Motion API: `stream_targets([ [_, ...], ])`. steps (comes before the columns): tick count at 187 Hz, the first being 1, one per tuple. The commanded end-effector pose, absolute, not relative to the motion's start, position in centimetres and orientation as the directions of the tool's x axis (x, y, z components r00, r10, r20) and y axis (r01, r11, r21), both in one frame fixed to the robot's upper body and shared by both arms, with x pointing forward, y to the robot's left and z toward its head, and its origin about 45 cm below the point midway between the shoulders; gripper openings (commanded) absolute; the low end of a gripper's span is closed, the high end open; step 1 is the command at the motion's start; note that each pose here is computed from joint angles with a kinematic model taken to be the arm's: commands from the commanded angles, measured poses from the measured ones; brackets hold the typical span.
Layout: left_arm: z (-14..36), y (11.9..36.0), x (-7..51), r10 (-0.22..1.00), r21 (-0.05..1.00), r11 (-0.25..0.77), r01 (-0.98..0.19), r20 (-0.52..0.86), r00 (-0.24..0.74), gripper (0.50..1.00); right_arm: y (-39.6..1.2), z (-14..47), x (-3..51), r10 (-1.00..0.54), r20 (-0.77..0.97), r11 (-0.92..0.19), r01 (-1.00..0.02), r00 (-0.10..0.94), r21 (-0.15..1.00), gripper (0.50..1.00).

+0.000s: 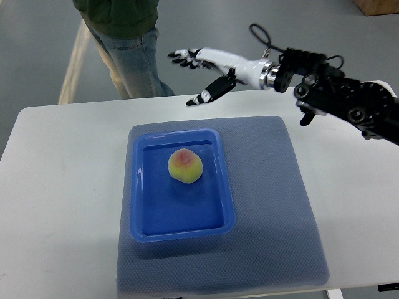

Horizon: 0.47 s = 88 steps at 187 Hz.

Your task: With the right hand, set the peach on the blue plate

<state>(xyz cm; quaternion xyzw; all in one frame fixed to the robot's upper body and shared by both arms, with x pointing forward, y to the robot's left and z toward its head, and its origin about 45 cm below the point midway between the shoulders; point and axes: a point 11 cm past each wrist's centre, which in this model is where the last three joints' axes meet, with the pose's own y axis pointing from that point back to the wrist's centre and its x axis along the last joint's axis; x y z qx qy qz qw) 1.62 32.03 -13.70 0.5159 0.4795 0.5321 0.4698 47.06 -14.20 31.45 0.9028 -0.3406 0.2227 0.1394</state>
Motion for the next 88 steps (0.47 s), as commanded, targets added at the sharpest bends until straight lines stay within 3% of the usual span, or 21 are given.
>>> stream_targets([
  [1, -13.7, 32.0, 1.6, 0.995, 0.995, -0.097, -0.005, 0.097, -0.025, 1.0, -19.5, 31.4, 47.6, -0.759, 0.233, -0.63, -0.776, 0.608, -0.029, 0.938],
  [9, -13.7, 32.0, 1.6, 0.995, 0.995, -0.097, -0.005, 0.097, -0.025, 1.0, -21.2, 30.9, 47.6, -0.82, 0.087, -0.572, -0.816, 0.566, -0.084, 0.938],
  [19, -13.7, 32.0, 1.6, 0.995, 0.995, -0.097, -0.005, 0.097, -0.025, 1.0, -21.2, 30.9, 47.6, -0.82, 0.086, -0.571, -0.816, 0.565, -0.084, 0.938],
  [20, -13.7, 32.0, 1.6, 0.995, 0.995, -0.096, -0.005, 0.096, -0.025, 1.0, -23.9, 29.5, 47.2, -0.863, -0.114, -0.479, -0.868, 0.493, -0.13, 0.938],
  [35, -13.7, 32.0, 1.6, 0.995, 0.995, -0.097, -0.005, 0.097, -0.027, 1.0, -26.4, 25.7, 46.3, -0.828, -0.432, -0.326, -0.934, 0.357, -0.146, 0.938],
  [49, -13.7, 31.9, 1.6, 0.995, 0.995, -0.096, -0.005, 0.096, -0.026, 1.0, -27.1, 22.9, 45.7, -0.739, -0.618, -0.236, -0.962, 0.269, -0.137, 0.938],
  [88, -13.7, 31.9, 1.6, 0.995, 0.995, -0.096, -0.005, 0.096, -0.025, 1.0, -28.2, 19.5, 44.7, -0.662, -0.722, -0.182, -0.978, 0.199, -0.102, 0.938],
])
